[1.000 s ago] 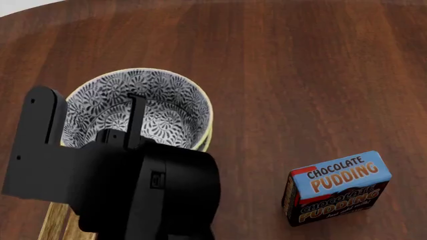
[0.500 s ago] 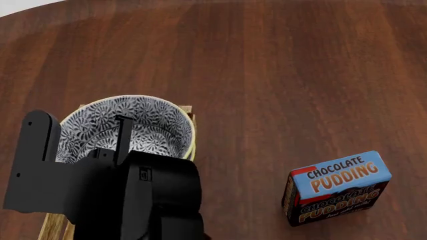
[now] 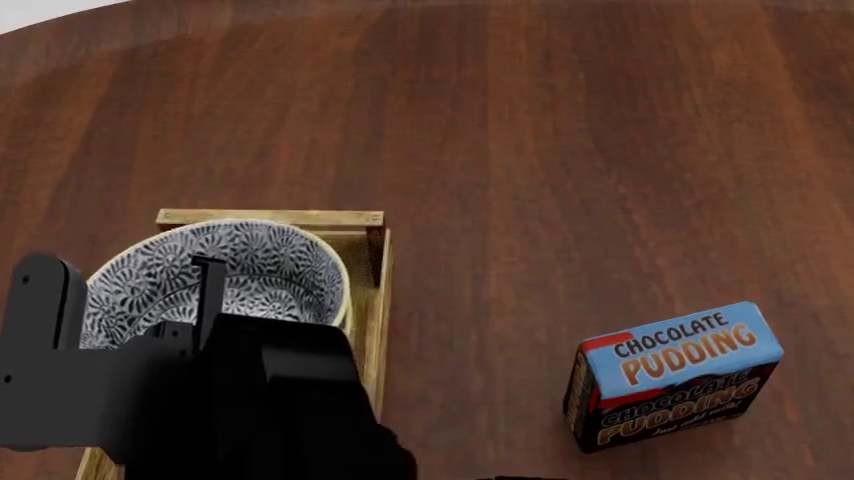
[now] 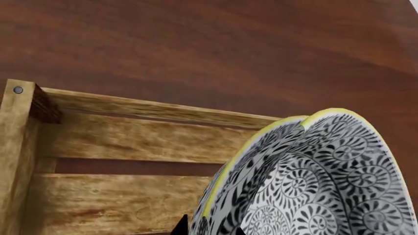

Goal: Stack the left bowl on the right bowl and place them in the tray.

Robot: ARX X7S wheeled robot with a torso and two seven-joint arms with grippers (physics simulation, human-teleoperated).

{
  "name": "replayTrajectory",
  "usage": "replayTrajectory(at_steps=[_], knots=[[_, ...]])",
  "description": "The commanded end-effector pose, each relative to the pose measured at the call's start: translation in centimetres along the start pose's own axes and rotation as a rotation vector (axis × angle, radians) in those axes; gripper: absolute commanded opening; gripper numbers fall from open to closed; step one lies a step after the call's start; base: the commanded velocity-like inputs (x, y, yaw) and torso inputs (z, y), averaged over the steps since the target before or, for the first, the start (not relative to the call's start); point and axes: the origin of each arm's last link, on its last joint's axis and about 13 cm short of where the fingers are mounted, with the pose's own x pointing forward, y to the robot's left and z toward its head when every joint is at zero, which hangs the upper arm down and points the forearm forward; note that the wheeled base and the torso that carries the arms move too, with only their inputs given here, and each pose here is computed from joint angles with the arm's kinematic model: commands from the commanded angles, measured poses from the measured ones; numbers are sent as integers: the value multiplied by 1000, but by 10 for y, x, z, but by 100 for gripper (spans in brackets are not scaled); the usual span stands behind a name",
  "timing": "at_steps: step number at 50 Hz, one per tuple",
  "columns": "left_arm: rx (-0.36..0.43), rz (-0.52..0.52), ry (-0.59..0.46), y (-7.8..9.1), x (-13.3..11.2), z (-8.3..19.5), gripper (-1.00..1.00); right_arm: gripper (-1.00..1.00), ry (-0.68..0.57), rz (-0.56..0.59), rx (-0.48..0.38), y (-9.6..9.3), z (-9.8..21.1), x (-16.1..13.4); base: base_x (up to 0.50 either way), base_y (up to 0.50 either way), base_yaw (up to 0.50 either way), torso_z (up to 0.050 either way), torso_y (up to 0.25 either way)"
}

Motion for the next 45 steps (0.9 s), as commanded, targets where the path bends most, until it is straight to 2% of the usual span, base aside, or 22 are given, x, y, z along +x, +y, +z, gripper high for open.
replayTrajectory(at_steps=[1, 11, 45], knots=[[0, 3, 0, 1, -1, 0, 100, -100, -15, 39, -19, 1, 1, 8, 0, 0, 0, 0, 0], [1, -1, -2, 0, -1, 1, 100, -100, -12, 59, 1, 11, -5, 16, 0, 0, 0, 1, 1], [0, 2, -6, 2, -2, 2, 100, -100, -11, 111, 34, 23, -17, 38, 0, 0, 0, 0, 1]])
